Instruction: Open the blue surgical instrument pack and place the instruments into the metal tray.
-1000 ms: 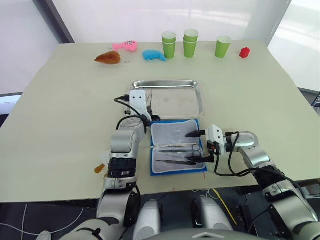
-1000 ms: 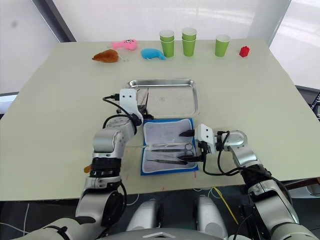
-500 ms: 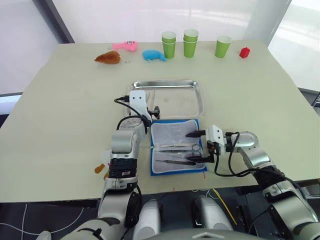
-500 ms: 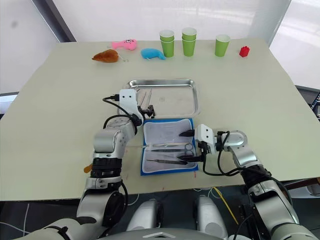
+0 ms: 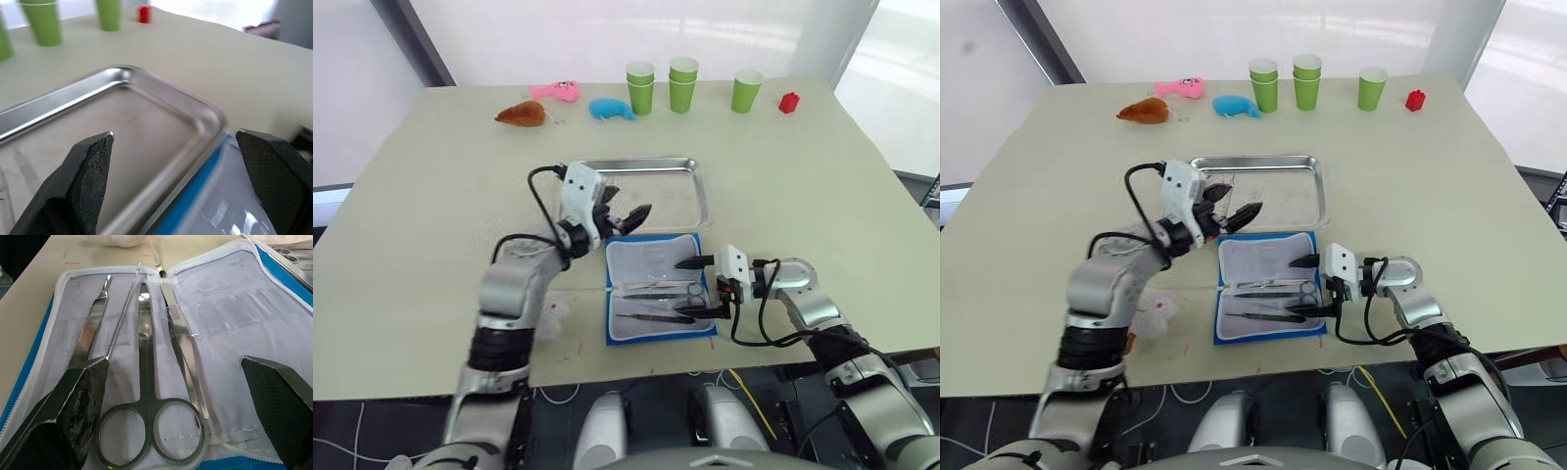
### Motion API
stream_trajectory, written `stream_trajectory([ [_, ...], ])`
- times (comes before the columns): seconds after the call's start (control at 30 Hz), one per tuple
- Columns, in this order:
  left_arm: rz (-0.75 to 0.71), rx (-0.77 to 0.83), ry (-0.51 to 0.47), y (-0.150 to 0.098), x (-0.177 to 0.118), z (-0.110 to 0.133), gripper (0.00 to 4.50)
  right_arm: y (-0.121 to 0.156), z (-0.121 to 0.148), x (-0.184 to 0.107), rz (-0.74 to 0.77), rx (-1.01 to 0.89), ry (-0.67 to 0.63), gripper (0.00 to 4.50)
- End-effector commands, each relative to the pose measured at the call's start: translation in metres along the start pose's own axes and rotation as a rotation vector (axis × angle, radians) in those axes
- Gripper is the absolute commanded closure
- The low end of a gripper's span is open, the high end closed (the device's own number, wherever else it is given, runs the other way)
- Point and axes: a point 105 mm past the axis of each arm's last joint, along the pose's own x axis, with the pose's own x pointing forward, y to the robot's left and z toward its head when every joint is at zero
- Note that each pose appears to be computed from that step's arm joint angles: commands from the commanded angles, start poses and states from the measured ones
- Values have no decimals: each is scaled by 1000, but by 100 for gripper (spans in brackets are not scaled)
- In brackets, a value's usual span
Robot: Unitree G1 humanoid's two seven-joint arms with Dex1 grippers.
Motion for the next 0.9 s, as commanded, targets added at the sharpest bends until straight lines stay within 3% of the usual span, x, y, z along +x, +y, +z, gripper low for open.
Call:
stream_trajectory([
  [0.03,-216,96,19,-5,-41,12,27,19,-36,3,36,97,111,0],
  [0.2,-362,240,129,5,-76,10,12,20,-37,3,36,99,110,0],
  [0.43,-530,343,201,6,-102,17,12,19,-37,1,33,102,112,0],
  [0.67,-562,360,237,11,-109,23,12,18,-38,0,28,103,115,0],
  [0.9,-565,336,189,11,-93,14,12,17,-37,0,24,103,114,0],
])
